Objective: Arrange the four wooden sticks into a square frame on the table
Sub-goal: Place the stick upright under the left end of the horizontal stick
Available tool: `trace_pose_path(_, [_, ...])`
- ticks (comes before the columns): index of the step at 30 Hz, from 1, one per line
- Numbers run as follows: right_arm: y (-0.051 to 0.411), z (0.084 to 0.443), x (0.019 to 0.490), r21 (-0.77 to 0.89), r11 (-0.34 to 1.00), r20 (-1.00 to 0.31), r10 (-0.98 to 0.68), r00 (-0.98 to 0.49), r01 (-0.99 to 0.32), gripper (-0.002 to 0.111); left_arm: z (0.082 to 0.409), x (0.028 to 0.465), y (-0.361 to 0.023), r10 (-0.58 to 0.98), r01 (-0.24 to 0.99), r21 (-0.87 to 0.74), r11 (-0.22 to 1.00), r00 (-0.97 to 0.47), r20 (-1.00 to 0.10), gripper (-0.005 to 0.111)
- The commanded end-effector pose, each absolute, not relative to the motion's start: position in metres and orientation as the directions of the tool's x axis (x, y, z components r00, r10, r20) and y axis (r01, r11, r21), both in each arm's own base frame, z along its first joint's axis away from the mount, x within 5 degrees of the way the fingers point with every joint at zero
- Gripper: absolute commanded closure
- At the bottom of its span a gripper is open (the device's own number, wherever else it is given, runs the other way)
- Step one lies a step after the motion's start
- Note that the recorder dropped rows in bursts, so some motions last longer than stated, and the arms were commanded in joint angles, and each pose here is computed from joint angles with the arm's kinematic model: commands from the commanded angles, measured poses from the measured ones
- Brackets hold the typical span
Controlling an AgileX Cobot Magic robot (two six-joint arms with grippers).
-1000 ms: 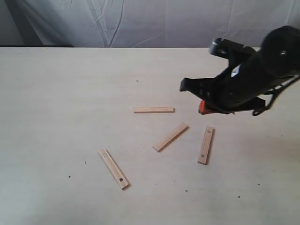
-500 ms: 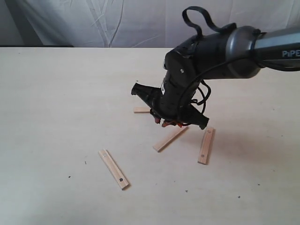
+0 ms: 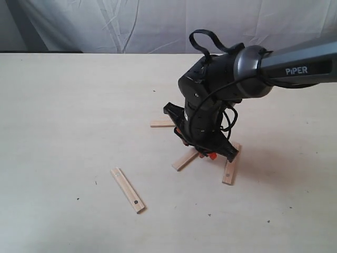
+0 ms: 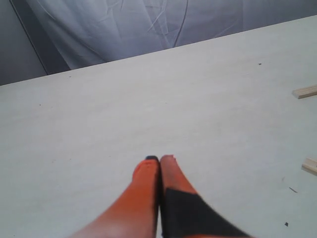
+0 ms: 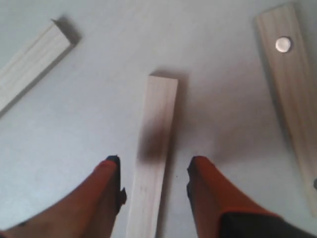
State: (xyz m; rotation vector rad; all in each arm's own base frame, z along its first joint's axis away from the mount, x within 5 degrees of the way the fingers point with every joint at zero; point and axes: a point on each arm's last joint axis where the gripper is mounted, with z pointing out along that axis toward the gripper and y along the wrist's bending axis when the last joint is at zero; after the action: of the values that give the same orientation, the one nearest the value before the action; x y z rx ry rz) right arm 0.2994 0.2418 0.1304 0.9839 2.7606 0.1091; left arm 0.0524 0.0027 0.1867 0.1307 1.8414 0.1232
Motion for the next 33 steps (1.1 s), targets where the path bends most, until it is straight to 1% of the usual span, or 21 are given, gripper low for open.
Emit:
trace_pose_path(1, [0.244,0.122,0.299,0.117,0.779,-0.172,0.627,-0.76,0.616,0.065,0.187,0.053,0.003,0.156,0.024,0.155,0.988,-0.254,-0.954,0.107])
trace_pose_path(4, [0.247,0.117,0.298,0.122,0.766,-0.147,0.643,-0.752,0.631,0.065,0.187,0.053,0.003,0.156,0.024,0.155,0.988,-0.254,-0.954,0.107])
trace_pose_path(6, [0.247,0.115,0.298,0.125,0.759,-0.135,0.651,-0.747,0.639,0.069,0.187,0.053,0.003,0.156,0.024,0.155,0.988,-0.254,-0.954,0.107])
trace_pose_path(7, [0.248,0.115,0.297,0.127,0.755,-0.127,0.656,-0.744,0.644,0.075,0.187,0.053,0.003,0.156,0.024,0.155,0.988,-0.254,-0.954,0.107])
trace_pose_path(8, [0.248,0.115,0.297,0.127,0.76,-0.121,0.65,-0.75,0.638,0.083,0.187,0.053,0.003,0.156,0.024,0.155,0.988,-0.254,-0.954,0.107])
trace_pose_path(9, [0.249,0.115,0.296,0.127,0.762,-0.11,0.647,-0.755,0.635,0.1,0.187,0.053,0.003,0.156,0.024,0.155,0.988,-0.254,-0.954,0.107])
trace_pose_path(10, [0.25,0.115,0.296,0.136,0.768,-0.107,0.64,-0.761,0.626,0.109,0.187,0.053,0.003,0.156,0.024,0.155,0.988,-0.254,-0.954,0.107])
trace_pose_path(12, [0.254,0.118,0.298,0.165,0.778,-0.099,0.625,-0.774,0.607,0.108,0.187,0.053,0.003,0.156,0.024,0.155,0.988,-0.254,-0.954,0.107])
trace_pose_path(14, [0.262,0.136,0.308,0.227,0.789,-0.122,0.605,-0.787,0.571,0.108,0.187,0.053,0.003,0.156,0.024,0.155,0.988,-0.254,-0.954,0.107])
trace_pose_path(15, [0.271,0.151,0.316,0.267,0.825,-0.163,0.547,-0.821,0.498,0.108,0.187,0.053,0.003,0.156,0.024,0.155,0.988,-0.254,-0.954,0.107])
trace_pose_path(16, [0.277,0.159,0.32,0.283,0.848,-0.184,0.506,-0.843,0.447,0.108,0.187,0.053,0.003,0.156,0.024,0.155,0.988,-0.254,-0.954,0.107])
trace_pose_path(17, [0.288,0.168,0.325,0.29,0.89,-0.219,0.42,-0.881,0.352,0.108,0.187,0.053,0.003,0.156,0.024,0.155,0.988,-0.254,-0.954,0.107])
trace_pose_path(19, [0.299,0.17,0.333,0.235,0.939,-0.22,0.302,-0.927,0.25,0.108,0.187,0.053,0.003,0.156,0.024,0.155,0.988,-0.254,-0.954,0.107])
trace_pose_path(21, [0.307,0.164,0.339,0.187,0.968,-0.208,0.204,-0.957,0.165,0.108,0.187,0.053,0.003,0.156,0.024,0.155,0.988,-0.254,-0.954,0.107])
trace_pose_path(23, [0.309,0.152,0.343,0.143,0.978,-0.189,0.176,-0.966,0.15,0.108,0.187,0.053,0.003,0.156,0.024,0.155,0.988,-0.254,-0.954,0.107])
trace_pose_path(26, [0.311,0.138,0.345,0.127,0.985,-0.187,0.139,-0.972,0.117,0.108,0.187,0.053,0.003,0.156,0.024,0.155,0.988,-0.254,-0.954,0.107])
trace_pose_path(30, [0.311,0.134,0.347,0.116,0.989,-0.207,0.116,-0.971,0.093,0.108,0.187,0.053,0.003,0.156,0.024,0.155,0.988,-0.254,-0.954,0.107])
trace_pose_path(33, [0.311,0.131,0.347,0.1,0.994,-0.206,0.07,-0.976,0.05,0.108,0.187,0.053,0.003,0.156,0.024,0.155,0.988,-0.254,-0.954,0.107])
